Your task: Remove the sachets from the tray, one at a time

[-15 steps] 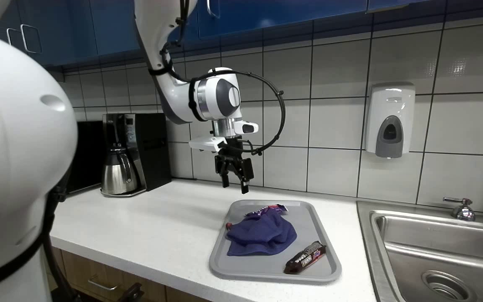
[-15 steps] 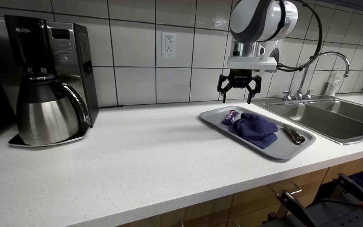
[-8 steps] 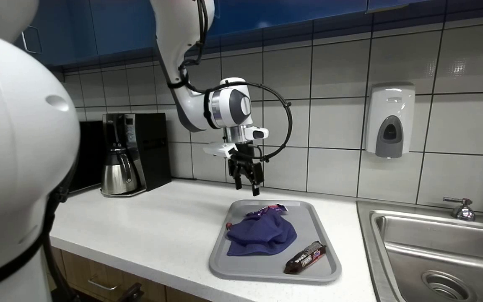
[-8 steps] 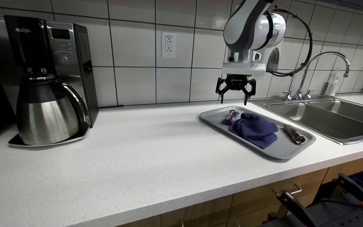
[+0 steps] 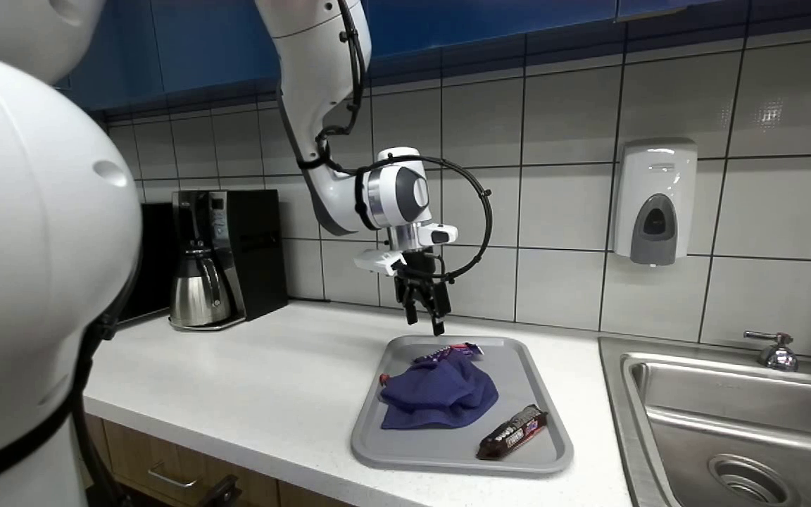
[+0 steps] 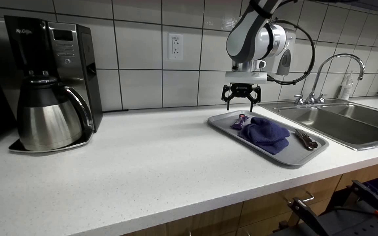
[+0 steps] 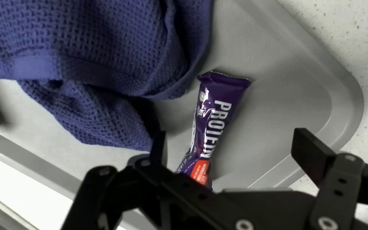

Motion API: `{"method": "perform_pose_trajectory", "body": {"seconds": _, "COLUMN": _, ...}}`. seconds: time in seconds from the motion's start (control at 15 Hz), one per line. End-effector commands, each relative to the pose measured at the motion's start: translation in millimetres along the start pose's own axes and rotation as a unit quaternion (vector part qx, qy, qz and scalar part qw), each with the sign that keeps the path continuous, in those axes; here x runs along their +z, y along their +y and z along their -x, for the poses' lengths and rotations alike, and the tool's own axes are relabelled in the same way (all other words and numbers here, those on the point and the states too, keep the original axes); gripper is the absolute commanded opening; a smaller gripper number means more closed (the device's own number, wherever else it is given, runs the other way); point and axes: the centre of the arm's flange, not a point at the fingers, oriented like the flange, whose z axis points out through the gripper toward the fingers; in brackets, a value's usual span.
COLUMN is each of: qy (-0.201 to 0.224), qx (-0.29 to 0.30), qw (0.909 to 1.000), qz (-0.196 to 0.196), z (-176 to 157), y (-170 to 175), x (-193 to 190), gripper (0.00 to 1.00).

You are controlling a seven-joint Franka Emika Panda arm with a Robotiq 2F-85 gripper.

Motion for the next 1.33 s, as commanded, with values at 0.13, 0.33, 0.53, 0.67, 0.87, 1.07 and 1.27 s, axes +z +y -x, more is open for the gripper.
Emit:
{"method": "perform_pose_trajectory", "body": {"seconds": 0.13, "qy": 0.010, "qx": 0.019, "qw": 0.9995, "qz": 0.023, "z": -15.2, "y": -17.1, "x": 16.7, "gripper": 1.00}}
{"method": "perform_pose_trajectory", "body": {"seconds": 0.33, "qy": 0.012, "qx": 0.028, "qw": 0.9992, "qz": 0.025, "z": -18.5, "y": -22.4, "x": 23.2, "gripper": 1.00}}
{"method": "perform_pose_trajectory", "body": {"seconds": 0.53, "qy": 0.016, "qx": 0.042, "qw": 0.9986, "qz": 0.027, "z": -24.9, "y": -27.0, "x": 31.9, "gripper": 1.00}}
{"method": "perform_pose_trajectory", "body": {"seconds": 0.67, "qy": 0.017, "qx": 0.054, "qw": 0.9979, "qz": 0.032, "z": -30.3, "y": -28.5, "x": 40.8, "gripper": 1.00}}
{"method": "perform_pose_trajectory", "body": {"seconds": 0.87, "qy": 0.017, "qx": 0.066, "qw": 0.9969, "qz": 0.039, "z": -37.3, "y": -28.7, "x": 53.4, "gripper": 1.00}}
{"method": "perform_pose_trajectory", "body": {"seconds": 1.07, "qy": 0.017, "qx": 0.073, "qw": 0.9963, "qz": 0.044, "z": -40.6, "y": -30.2, "x": 62.7, "gripper": 1.00}}
{"method": "perform_pose_trajectory", "body": {"seconds": 1.27, "qy": 0.017, "qx": 0.076, "qw": 0.9959, "qz": 0.046, "z": -42.6, "y": -31.6, "x": 68.6, "gripper": 1.00}}
